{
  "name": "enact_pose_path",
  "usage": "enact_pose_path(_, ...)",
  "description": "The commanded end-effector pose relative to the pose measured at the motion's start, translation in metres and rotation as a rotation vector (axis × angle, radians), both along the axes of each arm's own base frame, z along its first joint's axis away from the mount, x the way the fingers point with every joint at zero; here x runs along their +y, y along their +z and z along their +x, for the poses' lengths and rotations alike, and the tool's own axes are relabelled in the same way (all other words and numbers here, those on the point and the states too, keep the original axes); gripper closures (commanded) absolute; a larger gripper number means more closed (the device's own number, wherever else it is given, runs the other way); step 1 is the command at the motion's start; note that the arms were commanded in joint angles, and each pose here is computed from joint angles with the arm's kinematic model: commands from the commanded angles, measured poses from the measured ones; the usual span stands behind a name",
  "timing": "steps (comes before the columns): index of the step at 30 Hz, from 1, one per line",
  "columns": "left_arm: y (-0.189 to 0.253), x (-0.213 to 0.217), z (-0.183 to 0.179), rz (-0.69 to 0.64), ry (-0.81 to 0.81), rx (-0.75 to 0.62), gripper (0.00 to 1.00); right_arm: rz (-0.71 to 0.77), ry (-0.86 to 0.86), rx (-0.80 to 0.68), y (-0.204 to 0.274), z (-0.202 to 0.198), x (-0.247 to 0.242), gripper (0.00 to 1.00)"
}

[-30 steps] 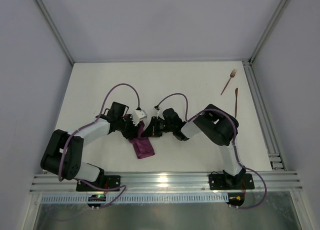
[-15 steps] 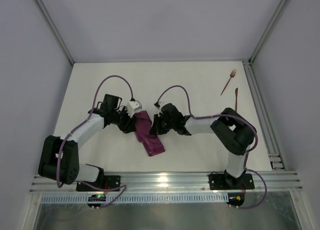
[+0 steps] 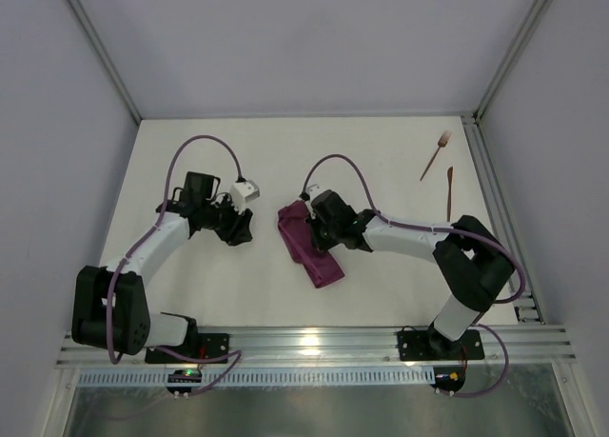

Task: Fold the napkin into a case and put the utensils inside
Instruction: Pick up the smaller rectangle-folded napkin from the center of the board.

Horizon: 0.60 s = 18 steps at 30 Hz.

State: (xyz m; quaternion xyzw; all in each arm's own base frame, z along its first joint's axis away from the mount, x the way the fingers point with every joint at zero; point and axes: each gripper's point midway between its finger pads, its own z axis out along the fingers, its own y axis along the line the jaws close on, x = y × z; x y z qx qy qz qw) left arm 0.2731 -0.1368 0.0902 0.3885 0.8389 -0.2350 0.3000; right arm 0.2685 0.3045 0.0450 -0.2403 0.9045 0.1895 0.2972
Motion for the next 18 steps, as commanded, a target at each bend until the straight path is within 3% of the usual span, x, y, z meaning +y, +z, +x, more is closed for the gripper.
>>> enact_pose_path(1, 0.014, 0.001, 0.007, -0.007, 0.009, -0.043, 0.55, -0.141, -0.022, -0.127, 0.027, 0.022, -0.025, 0.97)
enact_pose_path(18, 0.018, 0.011, 0.016, 0.013, 0.034, -0.074, 0.55, -0.734, -0.158, -0.326, 0.060, 0.050, -0.130, 0.97)
